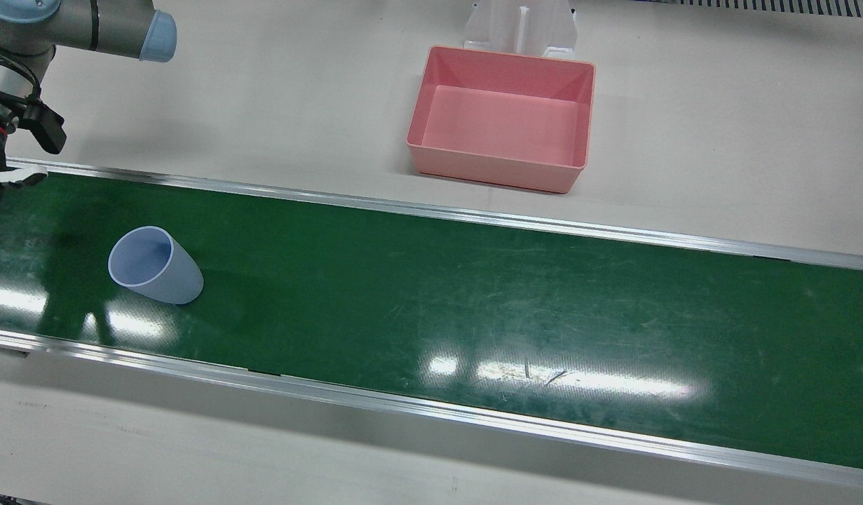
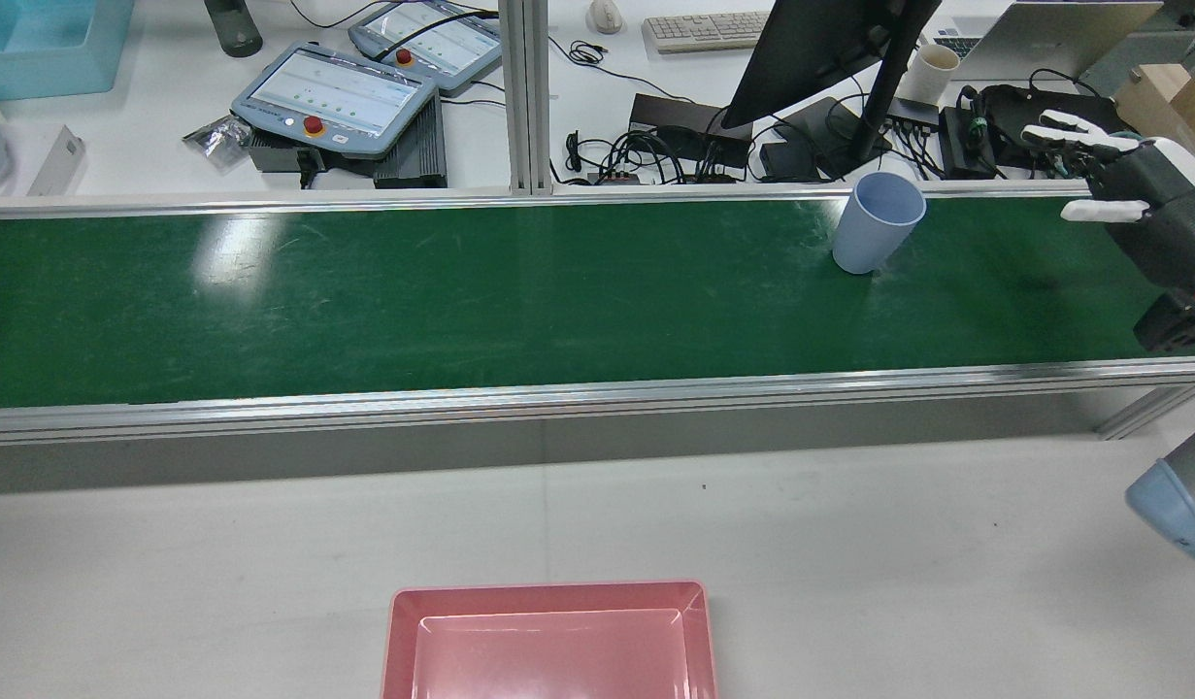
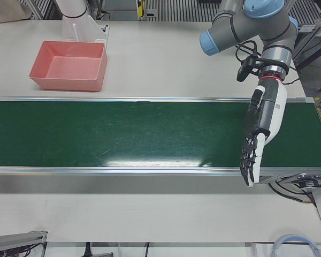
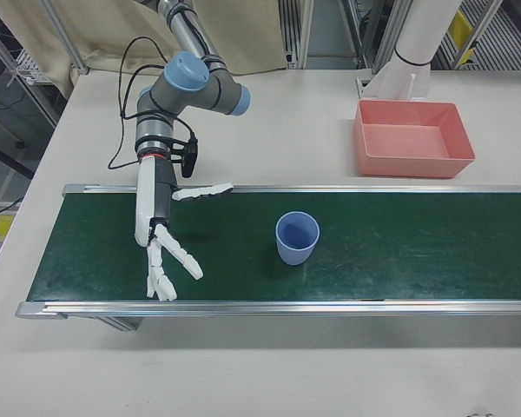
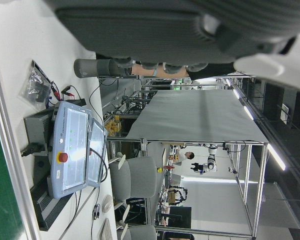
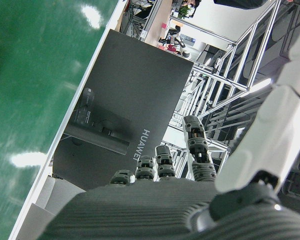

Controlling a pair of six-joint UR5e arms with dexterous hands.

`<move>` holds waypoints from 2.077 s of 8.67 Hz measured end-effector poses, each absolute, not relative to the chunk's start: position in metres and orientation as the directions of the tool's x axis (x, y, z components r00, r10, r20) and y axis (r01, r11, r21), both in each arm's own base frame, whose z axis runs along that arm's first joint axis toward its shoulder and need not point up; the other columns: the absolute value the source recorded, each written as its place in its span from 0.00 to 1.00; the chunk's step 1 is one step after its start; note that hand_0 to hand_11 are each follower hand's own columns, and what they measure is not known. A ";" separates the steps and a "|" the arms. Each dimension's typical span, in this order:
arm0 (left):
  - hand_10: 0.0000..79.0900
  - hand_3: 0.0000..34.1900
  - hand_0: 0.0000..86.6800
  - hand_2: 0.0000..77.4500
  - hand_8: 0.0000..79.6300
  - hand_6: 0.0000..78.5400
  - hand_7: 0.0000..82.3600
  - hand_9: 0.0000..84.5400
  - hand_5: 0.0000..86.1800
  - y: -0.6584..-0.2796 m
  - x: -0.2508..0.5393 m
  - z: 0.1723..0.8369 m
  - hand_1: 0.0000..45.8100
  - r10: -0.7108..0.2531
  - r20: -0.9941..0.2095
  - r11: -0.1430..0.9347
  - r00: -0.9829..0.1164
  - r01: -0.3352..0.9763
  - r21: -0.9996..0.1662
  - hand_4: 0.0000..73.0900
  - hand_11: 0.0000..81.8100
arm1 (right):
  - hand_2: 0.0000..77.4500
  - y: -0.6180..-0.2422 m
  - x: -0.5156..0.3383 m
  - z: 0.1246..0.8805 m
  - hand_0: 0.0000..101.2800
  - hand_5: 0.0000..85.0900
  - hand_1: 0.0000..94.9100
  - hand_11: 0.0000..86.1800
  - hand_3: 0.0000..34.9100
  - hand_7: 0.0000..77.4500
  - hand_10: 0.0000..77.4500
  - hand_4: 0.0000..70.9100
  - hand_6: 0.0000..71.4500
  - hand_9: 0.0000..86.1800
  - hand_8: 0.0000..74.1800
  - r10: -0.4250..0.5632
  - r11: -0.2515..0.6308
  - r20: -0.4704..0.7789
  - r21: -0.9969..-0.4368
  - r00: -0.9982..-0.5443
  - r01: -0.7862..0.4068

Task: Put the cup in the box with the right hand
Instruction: 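Close the right hand around the light blue cup on the belt, then lift the cup off the belt and swing it toward the pink tray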

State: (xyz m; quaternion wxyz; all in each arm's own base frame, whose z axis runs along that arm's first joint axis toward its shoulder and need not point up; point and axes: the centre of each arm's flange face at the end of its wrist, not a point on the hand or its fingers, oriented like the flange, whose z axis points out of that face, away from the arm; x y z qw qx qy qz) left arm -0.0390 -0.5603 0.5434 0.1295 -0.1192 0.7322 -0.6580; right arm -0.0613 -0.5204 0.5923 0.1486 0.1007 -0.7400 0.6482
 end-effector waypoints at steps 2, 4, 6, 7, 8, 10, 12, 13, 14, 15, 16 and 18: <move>0.00 0.00 0.00 0.02 0.00 0.01 0.01 0.00 0.00 -0.560 -0.039 0.543 0.01 -0.345 -0.033 0.106 -0.938 -0.004 -0.994 0.01 0.00 | 0.15 -0.521 -0.064 0.591 0.42 0.04 0.08 0.04 0.00 0.25 0.02 0.13 0.06 0.09 0.05 0.048 0.142 0.353 -0.928 -0.934 -0.343; 0.00 0.00 0.00 0.02 0.00 0.01 0.01 0.00 0.01 -0.560 -0.039 0.543 0.01 -0.345 -0.033 0.106 -0.938 -0.004 -0.994 0.01 0.00 | 0.08 -0.520 -0.070 0.591 0.45 0.04 0.11 0.04 0.00 0.23 0.02 0.16 0.05 0.10 0.04 0.058 0.146 0.354 -0.928 -0.934 -0.343; 0.00 0.00 0.00 0.02 0.00 0.00 0.01 0.00 0.01 -0.560 -0.039 0.543 0.01 -0.345 -0.032 0.106 -0.938 -0.004 -0.994 0.01 0.00 | 0.15 -0.519 -0.078 0.591 0.45 0.04 0.11 0.04 0.00 0.23 0.02 0.16 0.05 0.09 0.04 0.072 0.152 0.357 -0.927 -0.931 -0.344; 0.00 0.00 0.00 0.02 0.00 0.01 0.01 0.00 0.01 -0.560 -0.039 0.543 0.01 -0.345 -0.033 0.106 -0.938 -0.004 -0.994 0.01 0.00 | 0.09 -0.518 -0.081 0.592 0.45 0.04 0.06 0.04 0.00 0.23 0.02 0.16 0.05 0.09 0.04 0.078 0.152 0.360 -0.926 -0.929 -0.346; 0.00 0.00 0.00 0.02 0.00 0.01 0.01 0.00 0.00 -0.560 -0.039 0.543 0.01 -0.345 -0.033 0.106 -0.938 -0.004 -0.994 0.01 0.00 | 0.11 -0.517 -0.086 0.594 0.45 0.04 0.05 0.04 0.00 0.23 0.02 0.16 0.05 0.10 0.04 0.087 0.153 0.364 -0.925 -0.927 -0.349; 0.00 0.00 0.00 0.02 0.00 0.01 0.01 0.00 0.00 -0.560 -0.039 0.543 0.01 -0.345 -0.032 0.106 -0.938 -0.005 -0.994 0.01 0.00 | 0.05 -0.515 -0.091 0.595 0.45 0.04 0.09 0.04 0.00 0.23 0.01 0.18 0.05 0.13 0.06 0.095 0.155 0.373 -0.921 -0.923 -0.357; 0.00 0.00 0.00 0.02 0.00 0.01 0.01 0.00 0.00 -0.560 -0.039 0.543 0.01 -0.345 -0.033 0.106 -0.938 -0.004 -0.994 0.01 0.00 | 0.06 -0.515 -0.088 0.597 0.42 0.04 0.14 0.04 0.00 0.23 0.01 0.19 0.05 0.12 0.06 0.087 0.149 0.371 -0.923 -0.925 -0.356; 0.00 0.00 0.00 0.02 0.00 0.01 0.01 0.00 0.00 -0.560 -0.039 0.543 0.01 -0.345 -0.033 0.106 -0.938 -0.004 -0.994 0.01 0.00 | 0.06 -0.514 -0.087 0.598 0.42 0.04 0.14 0.04 0.00 0.24 0.01 0.19 0.06 0.12 0.06 0.083 0.145 0.370 -0.923 -0.925 -0.356; 0.00 0.00 0.00 0.02 0.00 0.01 0.01 0.00 0.01 -0.560 -0.039 0.543 0.01 -0.345 -0.033 0.107 -0.938 -0.004 -0.994 0.01 0.00 | 0.25 -0.514 -0.087 0.599 0.44 0.04 0.10 0.05 0.00 0.24 0.01 0.26 0.06 0.08 0.04 0.083 0.143 0.372 -0.923 -0.925 -0.358; 0.00 0.00 0.00 0.02 0.00 0.01 0.01 0.00 0.01 -0.560 -0.039 0.543 0.01 -0.345 -0.033 0.107 -0.938 -0.004 -0.994 0.01 0.00 | 0.41 -0.514 -0.087 0.603 0.45 0.07 0.13 0.15 0.00 0.39 0.11 0.34 0.13 0.15 0.07 0.086 0.135 0.375 -0.922 -0.923 -0.362; 0.00 0.00 0.00 0.02 0.00 0.01 0.01 0.00 0.01 -0.560 -0.039 0.543 0.01 -0.345 -0.033 0.107 -0.938 -0.004 -0.994 0.01 0.00 | 0.49 -0.514 -0.087 0.610 0.46 0.10 0.13 0.28 0.00 0.55 0.23 0.37 0.21 0.26 0.23 0.090 0.123 0.380 -0.922 -0.921 -0.368; 0.00 0.00 0.00 0.02 0.00 0.01 0.01 0.00 0.01 -0.560 -0.039 0.543 0.01 -0.345 -0.033 0.106 -0.938 -0.004 -0.994 0.01 0.00 | 0.71 -0.515 -0.083 0.617 0.46 0.19 0.10 0.46 0.00 0.75 0.39 0.38 0.44 0.48 0.49 0.088 0.107 0.382 -0.922 -0.920 -0.373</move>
